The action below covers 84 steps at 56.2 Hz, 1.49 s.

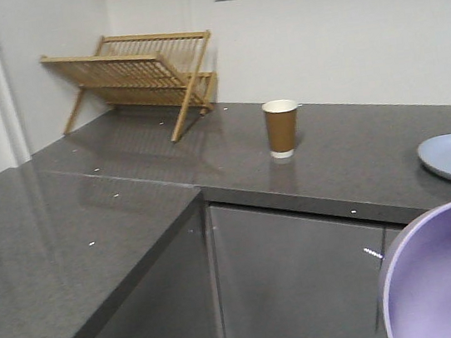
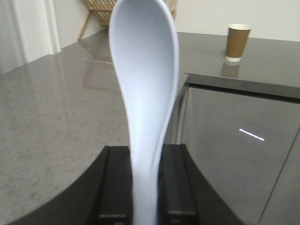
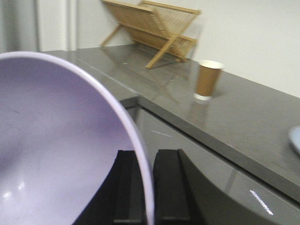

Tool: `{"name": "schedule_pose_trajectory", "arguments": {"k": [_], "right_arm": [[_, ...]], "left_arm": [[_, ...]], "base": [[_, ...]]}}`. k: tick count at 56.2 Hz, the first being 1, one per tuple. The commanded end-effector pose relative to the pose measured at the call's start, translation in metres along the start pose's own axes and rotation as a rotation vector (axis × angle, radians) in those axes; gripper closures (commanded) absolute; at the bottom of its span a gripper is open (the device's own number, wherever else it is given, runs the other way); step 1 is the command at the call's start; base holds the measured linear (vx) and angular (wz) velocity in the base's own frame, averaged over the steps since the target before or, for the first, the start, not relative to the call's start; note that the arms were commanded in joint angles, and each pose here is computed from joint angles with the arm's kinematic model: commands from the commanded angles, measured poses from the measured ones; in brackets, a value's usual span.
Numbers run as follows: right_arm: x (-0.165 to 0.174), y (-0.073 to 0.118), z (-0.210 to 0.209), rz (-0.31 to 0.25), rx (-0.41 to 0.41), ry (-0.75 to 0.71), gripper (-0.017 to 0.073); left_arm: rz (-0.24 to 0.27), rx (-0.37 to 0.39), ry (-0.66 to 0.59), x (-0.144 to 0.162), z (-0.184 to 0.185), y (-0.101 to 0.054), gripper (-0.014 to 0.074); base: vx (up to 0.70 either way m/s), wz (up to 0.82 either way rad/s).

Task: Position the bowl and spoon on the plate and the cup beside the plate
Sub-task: 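Drive the base, holding spoon and bowl, to the counter with the plate, then lower the lavender bowl onto the pale blue plate and open the right gripper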

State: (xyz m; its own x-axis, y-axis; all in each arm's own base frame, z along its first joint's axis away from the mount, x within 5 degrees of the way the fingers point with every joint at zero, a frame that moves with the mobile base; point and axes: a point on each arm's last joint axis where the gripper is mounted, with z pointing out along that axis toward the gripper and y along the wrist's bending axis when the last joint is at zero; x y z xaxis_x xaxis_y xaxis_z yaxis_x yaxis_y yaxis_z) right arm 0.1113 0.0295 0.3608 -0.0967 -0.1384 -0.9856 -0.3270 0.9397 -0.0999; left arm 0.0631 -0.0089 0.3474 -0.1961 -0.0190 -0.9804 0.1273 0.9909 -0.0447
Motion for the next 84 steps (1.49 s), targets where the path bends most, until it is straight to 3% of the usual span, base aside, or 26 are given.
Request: {"name": "schedule_pose_trajectory", "arguments": {"k": [1, 36, 84], "right_arm": [[-0.0133, -0.0046, -0.0028, 0.007, 0.048, -0.076, 0.0568], [-0.0131, -0.0043, -0.0028, 0.007, 0.044, -0.073, 0.0568], [-0.0131, -0.0043, -0.0028, 0.007, 0.044, -0.073, 0.0568]], "left_arm": [[-0.008, 0.016, -0.102, -0.0145, -0.0024, -0.0014, 0.0600], [-0.008, 0.016, -0.102, -0.0145, -0.0024, -0.0014, 0.0600], [-0.008, 0.016, -0.102, -0.0145, -0.0024, -0.0014, 0.0600]], "base": [[0.16, -0.68], [0.28, -0.60], [0.41, -0.05]]}}
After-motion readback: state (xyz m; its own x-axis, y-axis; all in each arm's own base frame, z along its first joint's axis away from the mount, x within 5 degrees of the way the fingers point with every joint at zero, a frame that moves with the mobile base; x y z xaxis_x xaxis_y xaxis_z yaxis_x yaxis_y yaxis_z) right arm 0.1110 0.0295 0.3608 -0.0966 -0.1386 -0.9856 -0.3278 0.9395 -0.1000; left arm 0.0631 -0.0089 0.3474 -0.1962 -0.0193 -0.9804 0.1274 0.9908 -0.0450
